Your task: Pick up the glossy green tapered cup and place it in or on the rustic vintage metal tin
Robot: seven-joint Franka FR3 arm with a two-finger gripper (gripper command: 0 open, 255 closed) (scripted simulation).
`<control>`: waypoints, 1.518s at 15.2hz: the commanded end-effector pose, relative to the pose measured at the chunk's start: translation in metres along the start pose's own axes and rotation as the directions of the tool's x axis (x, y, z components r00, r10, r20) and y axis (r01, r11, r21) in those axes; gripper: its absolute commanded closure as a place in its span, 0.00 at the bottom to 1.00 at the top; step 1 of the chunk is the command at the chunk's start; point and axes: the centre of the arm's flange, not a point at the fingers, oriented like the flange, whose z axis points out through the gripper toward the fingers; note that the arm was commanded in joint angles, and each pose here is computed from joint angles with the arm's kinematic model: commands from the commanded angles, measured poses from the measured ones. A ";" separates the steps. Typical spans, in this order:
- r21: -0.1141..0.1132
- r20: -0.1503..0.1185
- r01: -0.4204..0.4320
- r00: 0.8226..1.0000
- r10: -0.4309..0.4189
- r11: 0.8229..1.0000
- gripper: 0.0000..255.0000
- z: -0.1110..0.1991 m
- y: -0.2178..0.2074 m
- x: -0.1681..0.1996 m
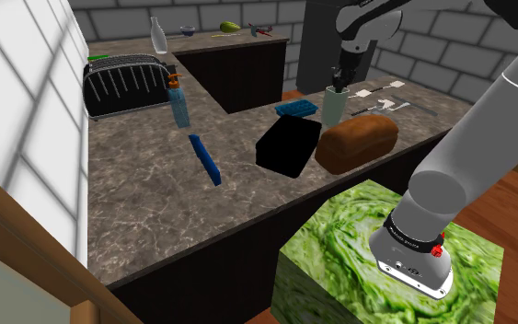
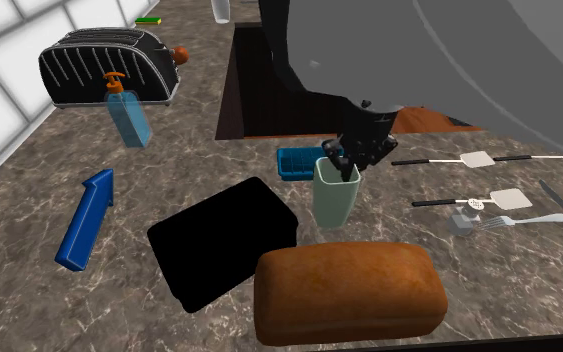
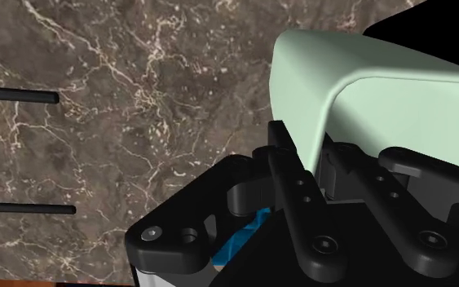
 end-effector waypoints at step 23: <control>0.000 0.000 0.000 1.000 0.000 1.000 1.00 -0.116 -0.041 0.008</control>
